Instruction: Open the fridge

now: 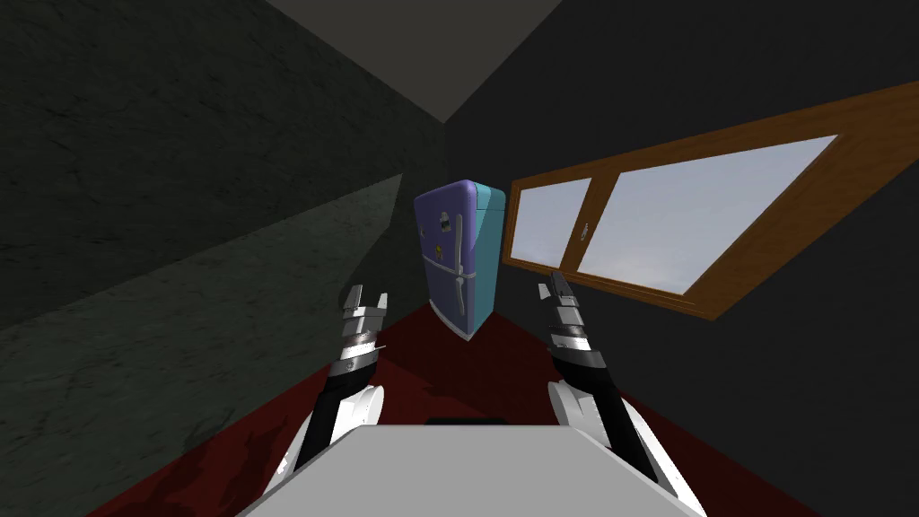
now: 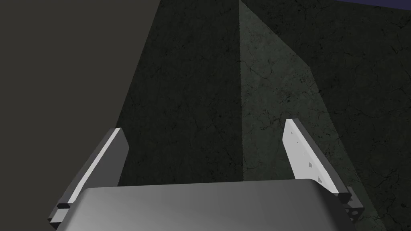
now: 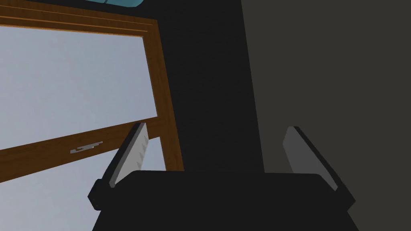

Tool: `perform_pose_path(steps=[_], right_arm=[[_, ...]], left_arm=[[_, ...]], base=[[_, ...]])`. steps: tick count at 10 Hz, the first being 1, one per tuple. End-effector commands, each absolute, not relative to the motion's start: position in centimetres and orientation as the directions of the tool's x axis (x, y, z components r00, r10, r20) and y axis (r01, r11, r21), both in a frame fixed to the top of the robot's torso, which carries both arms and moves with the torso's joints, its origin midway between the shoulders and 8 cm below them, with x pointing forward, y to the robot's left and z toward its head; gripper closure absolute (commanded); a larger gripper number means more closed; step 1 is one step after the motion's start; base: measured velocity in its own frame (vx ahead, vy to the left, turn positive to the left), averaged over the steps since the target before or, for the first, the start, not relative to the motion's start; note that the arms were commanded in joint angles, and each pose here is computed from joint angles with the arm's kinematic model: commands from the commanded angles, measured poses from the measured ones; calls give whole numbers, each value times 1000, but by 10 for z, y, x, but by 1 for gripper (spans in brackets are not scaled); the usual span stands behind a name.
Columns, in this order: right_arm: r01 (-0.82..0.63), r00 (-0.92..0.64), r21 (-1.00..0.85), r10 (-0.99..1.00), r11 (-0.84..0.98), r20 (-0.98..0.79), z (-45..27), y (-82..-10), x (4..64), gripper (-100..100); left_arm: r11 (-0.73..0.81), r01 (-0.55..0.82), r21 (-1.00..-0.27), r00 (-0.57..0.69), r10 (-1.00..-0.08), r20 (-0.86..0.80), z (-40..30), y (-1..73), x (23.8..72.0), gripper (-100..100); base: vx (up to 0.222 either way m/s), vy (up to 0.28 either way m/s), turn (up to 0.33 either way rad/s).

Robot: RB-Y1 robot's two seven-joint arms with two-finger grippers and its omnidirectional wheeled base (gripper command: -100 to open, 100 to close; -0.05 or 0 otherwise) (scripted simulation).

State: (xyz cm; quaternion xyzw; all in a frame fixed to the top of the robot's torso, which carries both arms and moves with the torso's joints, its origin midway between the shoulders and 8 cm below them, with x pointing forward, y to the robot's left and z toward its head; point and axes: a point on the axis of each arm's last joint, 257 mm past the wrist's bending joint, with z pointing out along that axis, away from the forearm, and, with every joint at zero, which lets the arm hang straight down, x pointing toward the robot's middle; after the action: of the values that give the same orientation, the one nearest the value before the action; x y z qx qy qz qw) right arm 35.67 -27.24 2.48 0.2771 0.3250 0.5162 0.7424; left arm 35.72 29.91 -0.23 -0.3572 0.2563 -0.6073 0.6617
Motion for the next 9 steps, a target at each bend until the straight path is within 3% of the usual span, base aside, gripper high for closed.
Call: perform_pose_path(steps=[1, 9], right_arm=[[-586, 256, 747, 947, 313, -196, 25, -272, 357, 0], [-587, 256, 747, 947, 314, -196, 25, -272, 357, 0]], left_arm=[[7, 621, -784, 131, -987, 95, -2, 299, 357, 0], [7, 621, -784, 131, -987, 95, -2, 299, 357, 0]], base=[[0, 0, 0], [0, 0, 0]])
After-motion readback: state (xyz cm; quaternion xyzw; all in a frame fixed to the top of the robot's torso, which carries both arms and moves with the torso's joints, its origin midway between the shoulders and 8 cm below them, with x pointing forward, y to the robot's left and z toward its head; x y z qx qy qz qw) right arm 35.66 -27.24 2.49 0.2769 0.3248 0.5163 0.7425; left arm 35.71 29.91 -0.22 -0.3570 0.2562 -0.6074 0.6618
